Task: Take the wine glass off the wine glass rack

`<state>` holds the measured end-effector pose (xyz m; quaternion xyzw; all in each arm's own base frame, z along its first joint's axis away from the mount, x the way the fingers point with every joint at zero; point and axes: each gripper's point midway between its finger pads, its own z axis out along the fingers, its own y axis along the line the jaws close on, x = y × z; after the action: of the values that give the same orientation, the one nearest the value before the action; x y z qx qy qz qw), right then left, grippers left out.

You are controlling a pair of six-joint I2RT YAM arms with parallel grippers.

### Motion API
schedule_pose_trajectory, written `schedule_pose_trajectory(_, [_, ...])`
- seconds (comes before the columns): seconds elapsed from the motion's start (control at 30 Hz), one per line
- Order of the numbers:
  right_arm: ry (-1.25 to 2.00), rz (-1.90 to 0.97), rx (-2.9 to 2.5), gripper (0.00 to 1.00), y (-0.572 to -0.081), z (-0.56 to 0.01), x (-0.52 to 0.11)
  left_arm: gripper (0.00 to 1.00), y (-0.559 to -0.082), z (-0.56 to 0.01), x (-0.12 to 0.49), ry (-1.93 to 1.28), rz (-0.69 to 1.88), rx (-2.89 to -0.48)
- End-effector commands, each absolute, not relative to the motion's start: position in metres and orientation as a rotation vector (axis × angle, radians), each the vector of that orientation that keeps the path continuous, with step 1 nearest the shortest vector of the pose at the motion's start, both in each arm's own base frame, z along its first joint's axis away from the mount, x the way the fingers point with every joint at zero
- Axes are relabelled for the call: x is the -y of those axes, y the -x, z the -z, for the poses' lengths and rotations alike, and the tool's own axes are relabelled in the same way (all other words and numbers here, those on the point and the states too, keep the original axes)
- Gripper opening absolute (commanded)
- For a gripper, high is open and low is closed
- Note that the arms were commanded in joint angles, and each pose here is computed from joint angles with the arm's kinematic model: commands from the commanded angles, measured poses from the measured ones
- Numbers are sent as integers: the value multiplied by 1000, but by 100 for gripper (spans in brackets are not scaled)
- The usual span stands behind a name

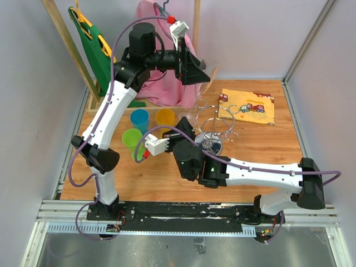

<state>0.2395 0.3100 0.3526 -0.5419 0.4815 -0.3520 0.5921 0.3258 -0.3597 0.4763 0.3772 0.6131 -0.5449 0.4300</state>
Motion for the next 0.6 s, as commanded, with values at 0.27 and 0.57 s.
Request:
schedule_pose_trajectory(0.27, [1269, 810, -1119, 1, -221, -345, -302, 96, -308, -474, 353, -998, 1358, -1529])
schedule_pose_trajectory(0.57, [1296, 827, -1113, 1, -219, -339, -297, 89, -302, -470, 353, -1009, 1385, -1546])
